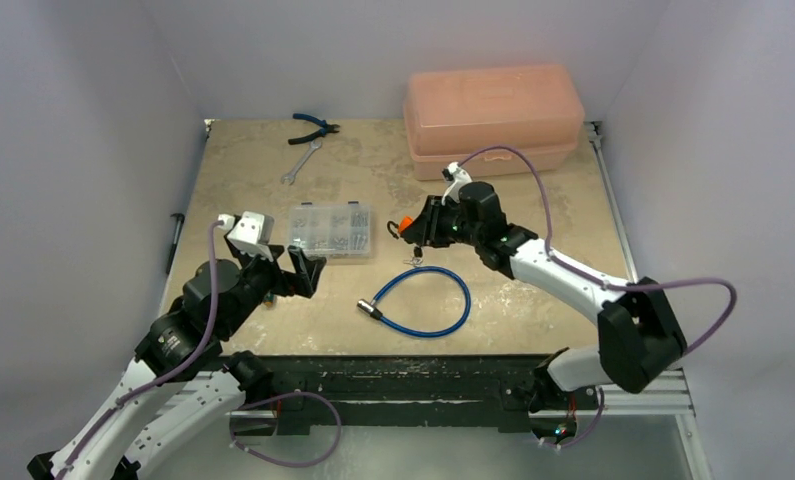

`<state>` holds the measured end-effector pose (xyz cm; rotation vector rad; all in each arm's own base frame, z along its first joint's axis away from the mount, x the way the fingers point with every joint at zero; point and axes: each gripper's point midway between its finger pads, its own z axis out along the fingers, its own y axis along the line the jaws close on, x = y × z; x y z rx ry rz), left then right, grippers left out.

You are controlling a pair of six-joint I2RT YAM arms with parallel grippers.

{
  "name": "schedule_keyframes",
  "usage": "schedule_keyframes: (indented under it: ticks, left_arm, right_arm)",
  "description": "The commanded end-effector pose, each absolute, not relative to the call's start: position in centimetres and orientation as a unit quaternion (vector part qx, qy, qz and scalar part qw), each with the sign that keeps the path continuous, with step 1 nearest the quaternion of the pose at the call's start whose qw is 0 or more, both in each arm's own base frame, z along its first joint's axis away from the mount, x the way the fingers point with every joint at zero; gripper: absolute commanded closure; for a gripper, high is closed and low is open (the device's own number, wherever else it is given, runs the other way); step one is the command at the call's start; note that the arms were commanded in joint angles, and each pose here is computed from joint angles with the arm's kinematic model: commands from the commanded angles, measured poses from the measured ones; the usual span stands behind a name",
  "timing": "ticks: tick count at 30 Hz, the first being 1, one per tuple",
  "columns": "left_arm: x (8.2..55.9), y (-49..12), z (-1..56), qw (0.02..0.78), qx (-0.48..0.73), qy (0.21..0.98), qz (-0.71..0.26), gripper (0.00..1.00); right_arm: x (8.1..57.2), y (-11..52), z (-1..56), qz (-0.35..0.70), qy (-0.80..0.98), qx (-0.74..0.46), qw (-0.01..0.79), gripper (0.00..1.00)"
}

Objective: Unlock with the key

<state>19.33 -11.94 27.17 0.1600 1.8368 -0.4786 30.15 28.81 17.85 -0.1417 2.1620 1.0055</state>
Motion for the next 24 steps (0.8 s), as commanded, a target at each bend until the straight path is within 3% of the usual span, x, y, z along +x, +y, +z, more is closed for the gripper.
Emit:
schedule_keyframes:
  ticks: [1,24]
  left_arm:
    - [20.0,-11.2,27.8,0.605,0.065,0.772,-0.184,0.01]
    - [19.7,-10.9,27.9,0.618,0.069,0.761,-0.187,0.02]
  right_arm:
    - [33.4,30.8,20.6,0.424,0.802,-0.075,0.414,1.00]
    - [40.2,33.3,11.0,0.436,0.830,-0.045,0.345,1.00]
